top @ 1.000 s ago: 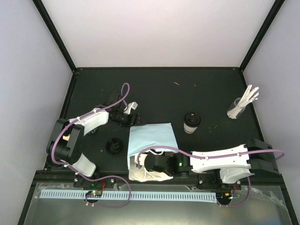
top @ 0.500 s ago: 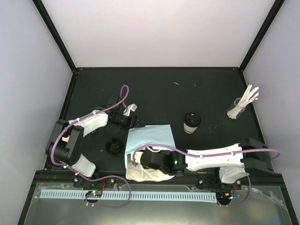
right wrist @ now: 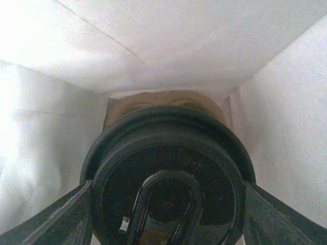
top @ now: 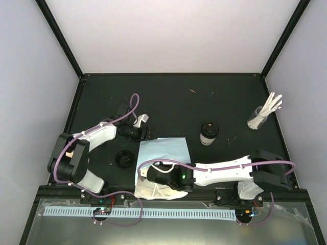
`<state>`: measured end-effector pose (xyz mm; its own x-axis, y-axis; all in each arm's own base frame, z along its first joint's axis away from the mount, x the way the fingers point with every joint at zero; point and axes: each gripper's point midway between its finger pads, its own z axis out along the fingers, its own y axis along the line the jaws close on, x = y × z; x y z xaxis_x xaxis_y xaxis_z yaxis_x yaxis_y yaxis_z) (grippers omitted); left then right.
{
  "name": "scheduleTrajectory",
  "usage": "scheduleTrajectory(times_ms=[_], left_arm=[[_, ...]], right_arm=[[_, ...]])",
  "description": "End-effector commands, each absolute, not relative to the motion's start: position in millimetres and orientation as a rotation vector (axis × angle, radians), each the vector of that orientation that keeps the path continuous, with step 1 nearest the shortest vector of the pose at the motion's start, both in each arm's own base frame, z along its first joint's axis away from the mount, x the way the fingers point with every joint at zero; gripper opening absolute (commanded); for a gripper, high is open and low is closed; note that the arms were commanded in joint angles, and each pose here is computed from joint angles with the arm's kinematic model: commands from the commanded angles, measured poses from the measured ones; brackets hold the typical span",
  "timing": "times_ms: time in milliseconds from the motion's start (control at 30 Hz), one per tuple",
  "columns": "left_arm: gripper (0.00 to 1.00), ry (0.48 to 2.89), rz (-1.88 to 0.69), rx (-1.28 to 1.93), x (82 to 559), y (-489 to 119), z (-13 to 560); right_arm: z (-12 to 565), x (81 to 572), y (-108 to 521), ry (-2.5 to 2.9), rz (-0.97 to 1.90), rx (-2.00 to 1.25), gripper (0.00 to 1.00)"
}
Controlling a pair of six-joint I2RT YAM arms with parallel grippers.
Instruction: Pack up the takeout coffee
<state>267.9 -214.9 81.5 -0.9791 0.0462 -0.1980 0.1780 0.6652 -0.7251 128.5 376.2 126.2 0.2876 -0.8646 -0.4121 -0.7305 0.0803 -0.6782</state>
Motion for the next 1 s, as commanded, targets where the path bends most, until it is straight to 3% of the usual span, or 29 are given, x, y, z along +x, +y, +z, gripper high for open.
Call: scheduleTrajectory(times_ms=[0,967], left_arm=[[0.65,2.671,-1.257,0.192,267,-217,94],[0.55,2.702,-1.314,0.122,253,-218,85]], right_arm=[[129,136,378,1.47,-0.246,-1.676,0.55],[90,144,365,1.474,-0.451,-1.847,0.54]])
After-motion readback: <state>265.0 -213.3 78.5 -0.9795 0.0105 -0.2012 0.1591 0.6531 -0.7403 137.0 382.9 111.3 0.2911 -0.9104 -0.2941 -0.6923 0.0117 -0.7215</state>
